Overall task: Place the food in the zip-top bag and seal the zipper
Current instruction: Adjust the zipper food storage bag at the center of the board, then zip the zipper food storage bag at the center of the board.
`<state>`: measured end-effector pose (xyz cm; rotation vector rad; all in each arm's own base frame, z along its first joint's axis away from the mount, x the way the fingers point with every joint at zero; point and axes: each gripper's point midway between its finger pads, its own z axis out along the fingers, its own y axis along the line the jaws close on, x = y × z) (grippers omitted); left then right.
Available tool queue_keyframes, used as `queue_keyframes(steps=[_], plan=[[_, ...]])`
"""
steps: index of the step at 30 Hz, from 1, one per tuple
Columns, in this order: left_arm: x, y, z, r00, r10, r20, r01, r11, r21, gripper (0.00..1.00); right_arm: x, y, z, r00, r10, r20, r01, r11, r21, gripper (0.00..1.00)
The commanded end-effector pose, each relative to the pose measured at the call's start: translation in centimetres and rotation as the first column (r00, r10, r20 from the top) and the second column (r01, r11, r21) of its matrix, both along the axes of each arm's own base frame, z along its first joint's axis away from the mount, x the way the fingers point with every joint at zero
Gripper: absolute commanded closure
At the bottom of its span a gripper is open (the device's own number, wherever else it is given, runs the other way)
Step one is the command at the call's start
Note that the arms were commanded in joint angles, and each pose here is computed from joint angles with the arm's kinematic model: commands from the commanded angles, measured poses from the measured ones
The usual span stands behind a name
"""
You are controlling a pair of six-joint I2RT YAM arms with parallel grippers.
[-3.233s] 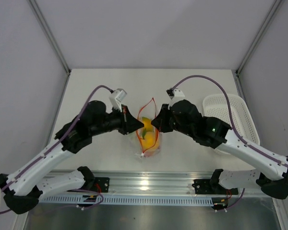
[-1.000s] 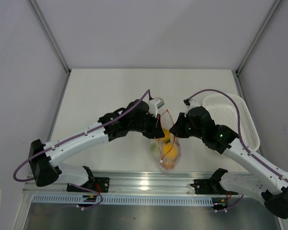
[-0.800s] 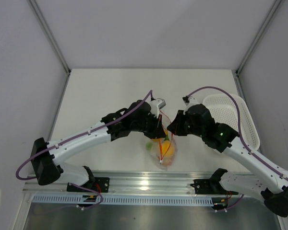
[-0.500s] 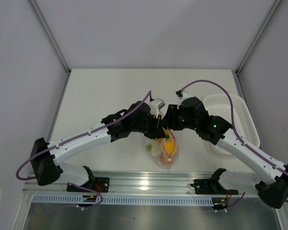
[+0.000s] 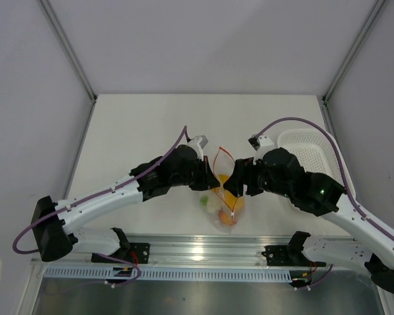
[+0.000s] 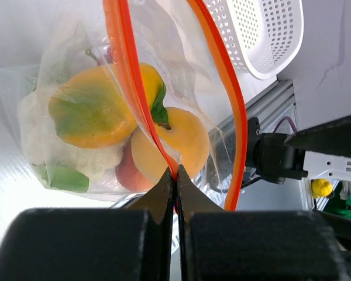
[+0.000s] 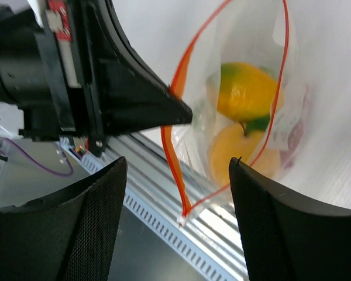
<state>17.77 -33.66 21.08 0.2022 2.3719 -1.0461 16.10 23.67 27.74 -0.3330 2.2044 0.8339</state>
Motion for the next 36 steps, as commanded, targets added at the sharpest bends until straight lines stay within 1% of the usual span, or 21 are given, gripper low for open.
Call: queue_keyframes(steps=[1,3,4,6,11,15,22,24,27,33,34,36], plan=[[0.8,-0.2,1.9,0.998,0.055,0.005,-0.055,0.997,-0.048,0.99,-0.9,-1.4,-0.1,0.999,-0.035,-0.015,0.034,0.996,-0.078,0.27],[0.9,-0.2,2.1,0.998,0.059,0.006,-0.058,0.997,-0.054,0.99,-1.8,-1.6,-0.5,0.999,-0.034,-0.039,0.029,0.992,-0.121,0.26],[0.9,-0.2,2.2,0.998,0.058,0.008,-0.058,0.997,-0.055,0.99,-1.8,-1.7,-0.1,0.998,-0.046,-0.029,0.042,0.991,-0.128,0.26],[0.9,-0.2,2.2,0.998,0.06,0.012,-0.059,0.997,-0.051,0.99,-2.2,-2.0,-0.4,0.997,-0.058,-0.042,0.051,0.987,-0.154,0.27],[1.0,0.1,2.3,0.998,0.067,0.009,-0.067,0.997,-0.025,0.99,-3.6,-1.9,-2.5,0.991,-0.056,-0.121,0.03,0.977,-0.212,0.42],[1.0,0.0,2.5,0.998,0.06,0.009,-0.06,0.998,-0.03,0.99,-4.8,-0.7,-4.1,0.986,-0.031,-0.161,-0.008,0.971,-0.239,0.47],[0.6,-0.3,2.2,0.999,0.054,-0.005,-0.054,0.997,-0.048,0.99,-5.9,0.8,-6.2,0.988,-0.023,-0.154,-0.023,0.957,-0.289,0.53],[0.6,-0.2,1.9,0.998,0.057,-0.014,-0.057,0.998,-0.041,0.99,-5.8,0.7,-6.7,0.988,-0.049,-0.145,0.001,0.949,-0.315,0.57],[0.6,-0.4,1.6,0.998,0.064,-0.028,-0.066,0.996,-0.054,0.99,-6.0,0.3,-7.3,0.989,-0.08,-0.12,0.033,0.934,-0.355,0.59],[0.3,-0.6,1.1,0.998,0.045,-0.041,-0.047,0.998,-0.049,0.99,-5.1,0.0,-8.1,0.988,-0.138,-0.064,0.101,0.91,-0.401,0.63],[0.3,-0.6,1.5,0.999,0.04,-0.031,-0.042,0.997,-0.063,0.99,-4.9,-0.1,-8.2,0.988,-0.143,-0.053,0.11,0.907,-0.407,0.65],[0.2,-0.3,1.1,0.999,0.043,-0.032,-0.045,0.998,-0.048,0.99,-4.4,-0.2,-8.3,0.986,-0.162,-0.023,0.138,0.898,-0.417,0.74]])
